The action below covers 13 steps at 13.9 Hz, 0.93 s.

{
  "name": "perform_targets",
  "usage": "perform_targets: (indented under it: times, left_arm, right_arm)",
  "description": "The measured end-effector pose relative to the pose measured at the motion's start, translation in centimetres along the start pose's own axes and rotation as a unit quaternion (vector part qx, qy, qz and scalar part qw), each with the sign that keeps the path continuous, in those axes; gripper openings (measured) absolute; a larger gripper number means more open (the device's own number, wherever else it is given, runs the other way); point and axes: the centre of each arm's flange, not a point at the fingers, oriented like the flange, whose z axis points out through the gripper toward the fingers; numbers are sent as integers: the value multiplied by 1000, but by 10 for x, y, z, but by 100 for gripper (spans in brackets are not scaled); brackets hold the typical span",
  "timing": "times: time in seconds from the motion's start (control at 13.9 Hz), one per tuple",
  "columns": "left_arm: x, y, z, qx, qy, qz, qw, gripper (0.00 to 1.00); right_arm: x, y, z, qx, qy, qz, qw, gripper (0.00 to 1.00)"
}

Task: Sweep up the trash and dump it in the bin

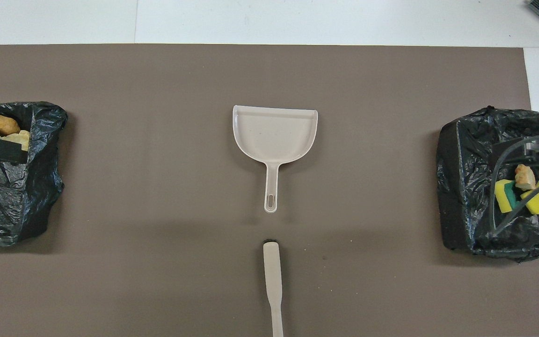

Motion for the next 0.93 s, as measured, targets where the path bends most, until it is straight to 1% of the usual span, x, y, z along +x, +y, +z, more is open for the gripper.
perform_targets:
  times: [0.14, 0.43, 0.58, 0.79, 0.93]
  left_arm:
    - [-4, 7, -7, 0, -8, 6, 1000, 100]
    - [-9, 15, -28, 0, -7, 4, 1000, 100]
    - [-11, 20, -32, 0, -8, 3, 1000, 100]
    - [-18, 25, -33, 0, -26, 7, 1000, 100]
    - [-19, 27, -35, 0, -25, 4, 1000, 100]
  right_arm:
    - [0, 0, 0, 0, 0, 0, 1000, 100]
    - [0, 0, 0, 0, 0, 0, 1000, 100]
    - [0, 0, 0, 0, 0, 0, 1000, 100]
    - [0, 0, 0, 0, 0, 0, 1000, 100]
    - [0, 0, 0, 0, 0, 0, 1000, 100]
